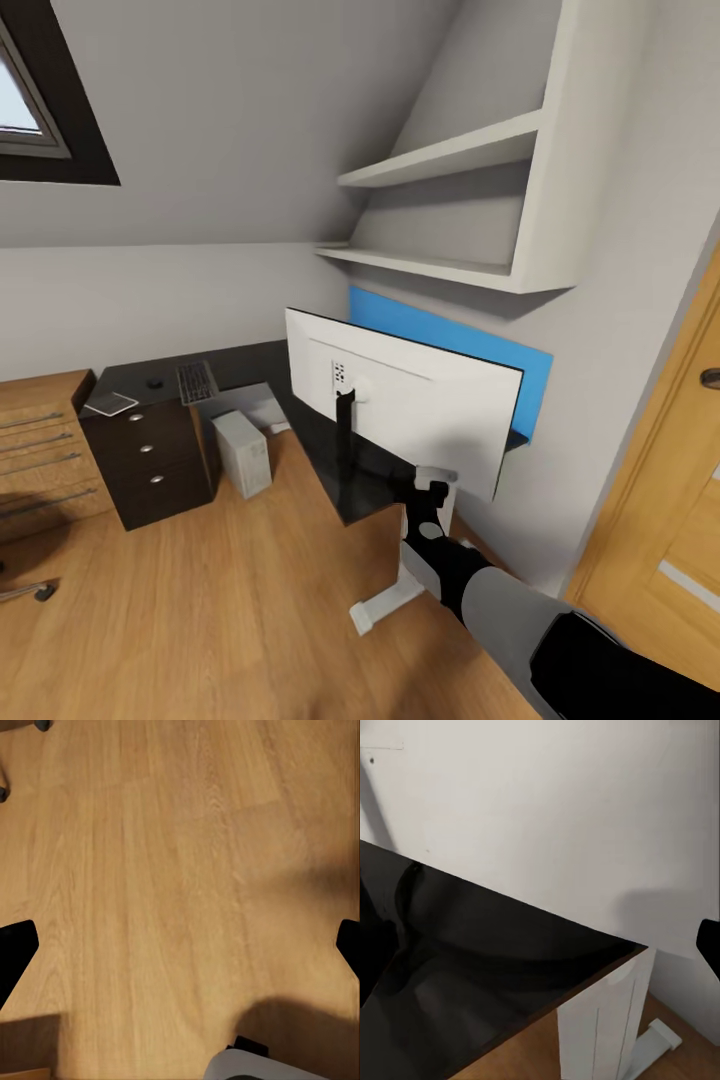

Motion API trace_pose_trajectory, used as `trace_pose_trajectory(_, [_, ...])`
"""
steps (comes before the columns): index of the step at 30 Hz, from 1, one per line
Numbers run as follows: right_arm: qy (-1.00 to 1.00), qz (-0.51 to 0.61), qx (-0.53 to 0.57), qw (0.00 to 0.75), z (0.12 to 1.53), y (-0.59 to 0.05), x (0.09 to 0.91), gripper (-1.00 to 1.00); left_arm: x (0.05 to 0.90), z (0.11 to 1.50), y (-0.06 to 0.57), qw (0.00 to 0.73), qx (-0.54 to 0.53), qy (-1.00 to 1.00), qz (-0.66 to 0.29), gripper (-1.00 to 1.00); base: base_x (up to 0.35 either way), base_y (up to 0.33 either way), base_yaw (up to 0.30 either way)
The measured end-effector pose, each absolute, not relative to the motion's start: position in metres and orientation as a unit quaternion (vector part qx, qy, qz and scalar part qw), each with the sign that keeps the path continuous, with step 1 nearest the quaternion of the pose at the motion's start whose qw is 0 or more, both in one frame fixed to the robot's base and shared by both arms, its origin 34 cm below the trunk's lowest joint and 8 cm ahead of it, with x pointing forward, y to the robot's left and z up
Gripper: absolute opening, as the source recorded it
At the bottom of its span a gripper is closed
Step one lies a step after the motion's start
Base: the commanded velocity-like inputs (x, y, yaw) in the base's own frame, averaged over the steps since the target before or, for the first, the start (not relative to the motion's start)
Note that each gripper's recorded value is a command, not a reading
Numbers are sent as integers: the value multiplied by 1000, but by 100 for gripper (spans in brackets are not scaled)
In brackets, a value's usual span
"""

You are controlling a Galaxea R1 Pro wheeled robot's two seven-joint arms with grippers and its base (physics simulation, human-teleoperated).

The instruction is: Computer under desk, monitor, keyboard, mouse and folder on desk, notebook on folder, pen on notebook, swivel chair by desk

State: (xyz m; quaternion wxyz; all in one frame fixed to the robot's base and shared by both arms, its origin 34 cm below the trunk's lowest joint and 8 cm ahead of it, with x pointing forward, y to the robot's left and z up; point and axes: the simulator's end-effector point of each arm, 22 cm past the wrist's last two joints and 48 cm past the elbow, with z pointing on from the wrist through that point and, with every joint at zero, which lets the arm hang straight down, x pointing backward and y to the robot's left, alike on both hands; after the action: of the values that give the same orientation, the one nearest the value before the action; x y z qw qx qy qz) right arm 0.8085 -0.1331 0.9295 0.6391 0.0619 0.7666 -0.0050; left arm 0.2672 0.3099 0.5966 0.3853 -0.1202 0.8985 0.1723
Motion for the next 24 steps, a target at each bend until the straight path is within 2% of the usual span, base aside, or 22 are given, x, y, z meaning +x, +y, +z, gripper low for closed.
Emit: trace_pose_trajectory(24, [766, -5, 62, 639, 930, -133, 808, 100, 267, 597, 310, 385, -121, 898, 173, 100, 240, -236, 0])
